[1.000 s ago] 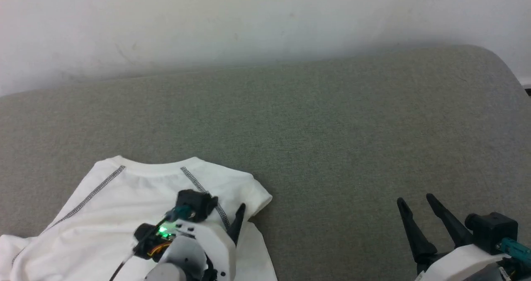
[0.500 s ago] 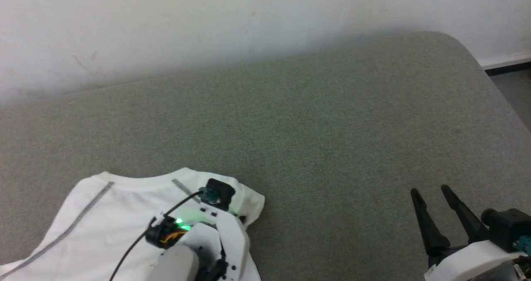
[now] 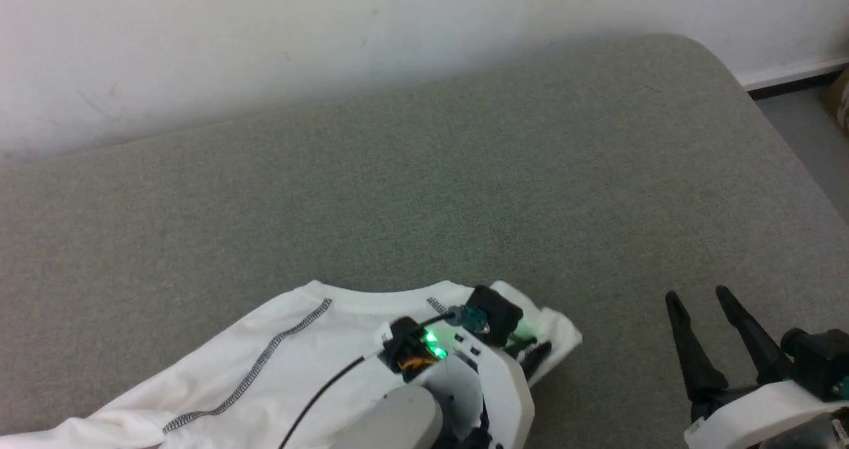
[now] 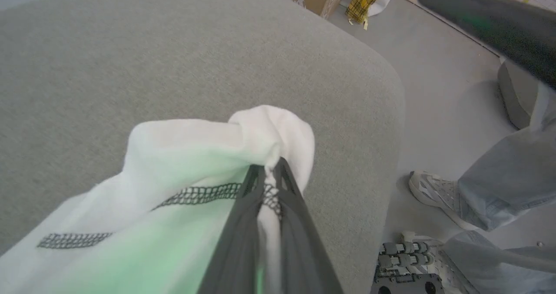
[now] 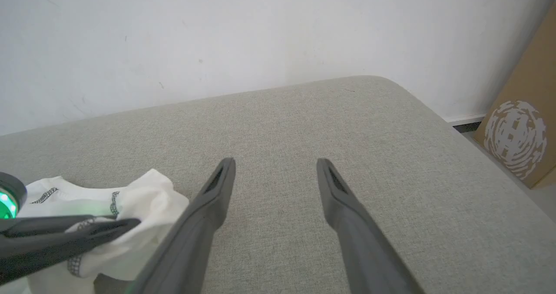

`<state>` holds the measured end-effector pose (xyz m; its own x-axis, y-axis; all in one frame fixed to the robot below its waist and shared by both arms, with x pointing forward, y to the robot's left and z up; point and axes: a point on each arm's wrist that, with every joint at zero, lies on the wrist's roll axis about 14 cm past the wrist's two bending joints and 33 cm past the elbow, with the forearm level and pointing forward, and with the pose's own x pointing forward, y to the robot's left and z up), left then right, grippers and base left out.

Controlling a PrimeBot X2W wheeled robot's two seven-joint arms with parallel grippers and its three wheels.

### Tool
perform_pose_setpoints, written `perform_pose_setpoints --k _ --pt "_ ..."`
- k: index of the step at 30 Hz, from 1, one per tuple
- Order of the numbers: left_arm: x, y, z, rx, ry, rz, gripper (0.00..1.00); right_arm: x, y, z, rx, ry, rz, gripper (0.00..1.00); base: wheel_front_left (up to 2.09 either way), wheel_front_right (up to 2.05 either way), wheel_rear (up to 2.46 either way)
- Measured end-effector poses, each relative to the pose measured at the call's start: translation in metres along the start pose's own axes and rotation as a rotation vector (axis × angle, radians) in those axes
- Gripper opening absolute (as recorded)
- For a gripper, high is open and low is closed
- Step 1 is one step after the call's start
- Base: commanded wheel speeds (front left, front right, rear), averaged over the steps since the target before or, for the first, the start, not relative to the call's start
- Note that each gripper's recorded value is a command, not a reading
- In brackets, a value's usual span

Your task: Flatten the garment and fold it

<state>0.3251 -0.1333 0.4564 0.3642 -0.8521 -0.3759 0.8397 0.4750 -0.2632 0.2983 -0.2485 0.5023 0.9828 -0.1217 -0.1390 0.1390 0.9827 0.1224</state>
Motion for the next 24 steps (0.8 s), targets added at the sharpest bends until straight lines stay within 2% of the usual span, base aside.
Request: perform_pose_setpoints --k 1,2,3,6,13,17,24 --pt "0.003 -0.003 -0.014 -0.023 0.040 -0.012 0.07 0.001 0.001 -0.002 0.002 0.007 0.001 1.00 0.00 0.00 0.00" --pt "0.004 -0.005 -0.026 -0.043 0.072 -0.016 0.89 0.002 0.001 -0.003 0.004 0.011 0.001 1.00 0.00 0.00 0.00" --pt "0.005 -0.007 -0.032 -0.054 0.081 -0.020 1.00 0.002 0.000 -0.004 0.006 0.013 -0.001 1.00 0.00 0.00 0.00" --pt "0.007 -0.012 -0.031 -0.071 0.023 -0.023 1.00 0.003 -0.001 -0.008 0.006 0.025 -0.004 1.00 0.00 0.00 0.00" --pt "-0.012 -0.005 0.033 -0.065 -0.346 0.073 1.00 0.002 0.004 -0.003 0.008 0.003 0.018 1.00 0.00 0.00 0.00" --pt "-0.043 0.029 0.059 -0.073 -0.520 0.220 1.00 0.001 0.009 0.001 0.004 -0.013 0.040 1.00 0.00 0.00 0.00" --pt "-0.122 0.103 0.078 -0.063 -0.683 0.550 1.00 0.002 0.020 0.005 -0.004 -0.020 0.081 1.00 0.00 0.00 0.00"
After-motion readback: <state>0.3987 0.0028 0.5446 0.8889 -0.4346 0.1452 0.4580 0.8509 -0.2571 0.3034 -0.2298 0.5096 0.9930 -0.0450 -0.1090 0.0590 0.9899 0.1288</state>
